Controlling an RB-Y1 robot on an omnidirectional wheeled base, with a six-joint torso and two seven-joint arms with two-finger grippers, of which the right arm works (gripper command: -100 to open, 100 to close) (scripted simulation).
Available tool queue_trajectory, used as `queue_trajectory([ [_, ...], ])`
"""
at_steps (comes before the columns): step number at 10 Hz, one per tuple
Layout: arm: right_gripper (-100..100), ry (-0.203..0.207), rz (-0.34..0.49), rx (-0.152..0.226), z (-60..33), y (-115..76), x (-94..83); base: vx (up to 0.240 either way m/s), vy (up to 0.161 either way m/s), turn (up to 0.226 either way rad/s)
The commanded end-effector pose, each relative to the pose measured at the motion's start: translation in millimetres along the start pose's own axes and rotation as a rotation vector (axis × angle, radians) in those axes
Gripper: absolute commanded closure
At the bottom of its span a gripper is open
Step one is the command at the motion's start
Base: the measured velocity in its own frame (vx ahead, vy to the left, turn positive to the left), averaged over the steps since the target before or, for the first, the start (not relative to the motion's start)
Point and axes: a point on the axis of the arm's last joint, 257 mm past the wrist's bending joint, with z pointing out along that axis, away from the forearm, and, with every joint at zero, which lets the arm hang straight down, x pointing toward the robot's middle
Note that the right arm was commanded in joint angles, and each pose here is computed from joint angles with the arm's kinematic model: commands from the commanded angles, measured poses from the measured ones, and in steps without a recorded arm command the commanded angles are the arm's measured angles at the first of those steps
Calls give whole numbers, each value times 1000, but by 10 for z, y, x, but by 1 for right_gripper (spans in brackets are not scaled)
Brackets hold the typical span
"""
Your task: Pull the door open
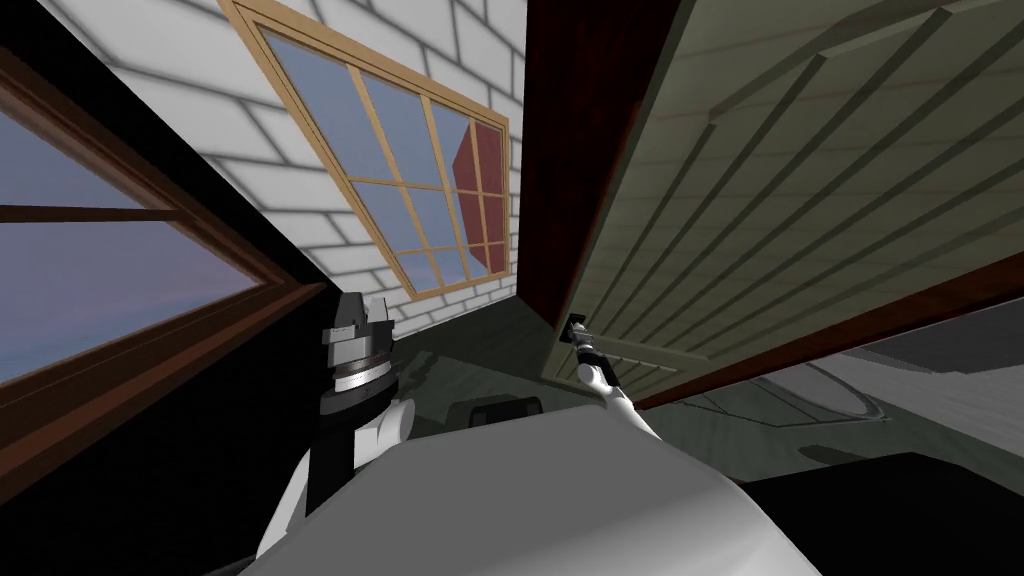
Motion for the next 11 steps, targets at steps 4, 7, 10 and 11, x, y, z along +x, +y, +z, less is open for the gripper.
queue_trajectory([
  [4, 100, 6, 3, 39, -57, -72, 31, -203, -24, 114],
  [7, 100, 0, 2, 48, -86, -83, 9, -158, -36, 84],
  [10, 100, -2, 2, 72, -129, -117, 0, -181, -32, 114],
  [11, 100, 0, 2, 79, -139, -125, 6, -194, -39, 140],
])
